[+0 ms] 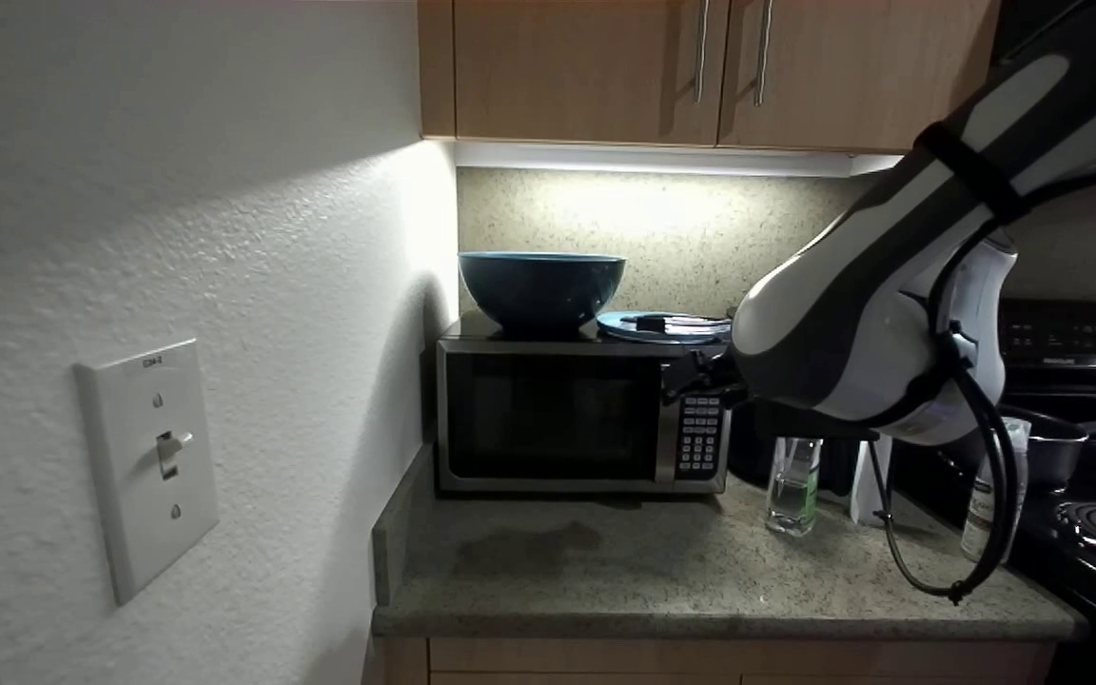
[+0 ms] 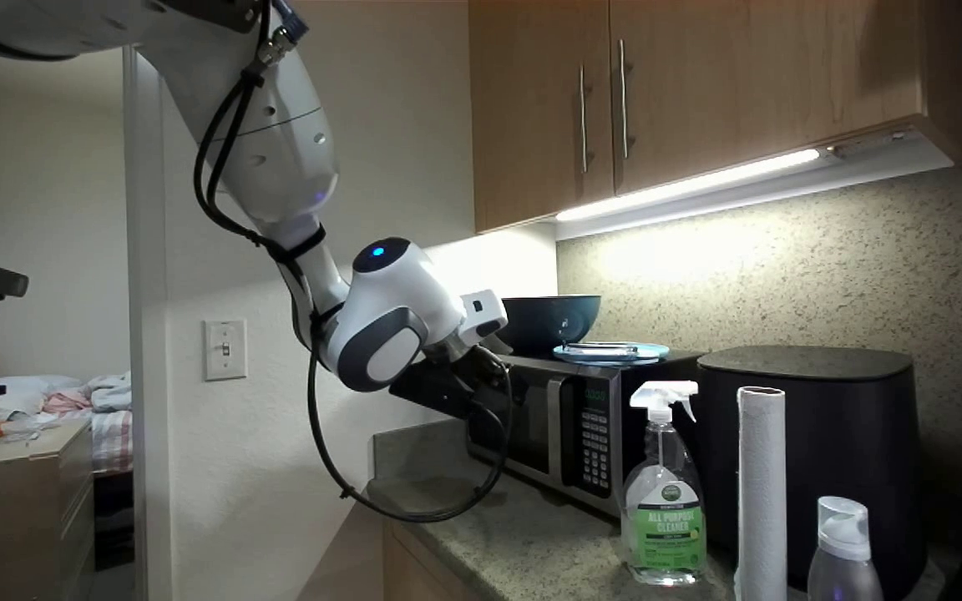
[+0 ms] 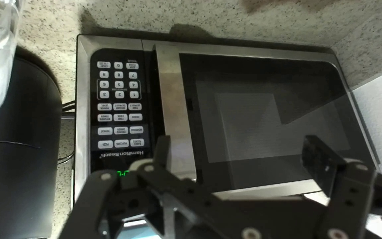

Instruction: Open the microwave door

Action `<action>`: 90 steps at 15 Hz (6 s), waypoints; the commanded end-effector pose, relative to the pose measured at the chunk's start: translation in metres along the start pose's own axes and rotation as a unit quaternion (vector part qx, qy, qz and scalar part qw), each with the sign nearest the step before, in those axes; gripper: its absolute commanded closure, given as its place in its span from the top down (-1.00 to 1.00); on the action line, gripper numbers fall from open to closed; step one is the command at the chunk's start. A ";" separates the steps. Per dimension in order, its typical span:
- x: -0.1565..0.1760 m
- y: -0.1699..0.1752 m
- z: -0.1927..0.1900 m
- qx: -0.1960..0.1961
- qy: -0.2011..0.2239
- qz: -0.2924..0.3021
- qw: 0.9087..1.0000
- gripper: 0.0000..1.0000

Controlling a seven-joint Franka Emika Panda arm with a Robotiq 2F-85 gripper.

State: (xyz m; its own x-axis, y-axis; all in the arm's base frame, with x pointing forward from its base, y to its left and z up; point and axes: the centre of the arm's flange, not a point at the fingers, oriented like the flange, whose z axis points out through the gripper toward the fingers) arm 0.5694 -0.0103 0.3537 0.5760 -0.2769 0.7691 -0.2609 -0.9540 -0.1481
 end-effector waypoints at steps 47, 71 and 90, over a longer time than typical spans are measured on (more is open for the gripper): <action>0.035 -0.041 0.057 -0.055 0.062 0.088 0.993 1.00; 0.046 -0.015 0.117 -0.087 0.087 0.104 0.987 1.00; 0.046 -0.013 0.115 -0.085 0.097 0.116 0.985 0.48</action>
State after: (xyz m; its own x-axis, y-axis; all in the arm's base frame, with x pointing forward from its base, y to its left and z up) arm 0.6912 -0.0248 0.3167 0.3472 -0.4443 0.8258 -0.5113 -0.8279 -0.2305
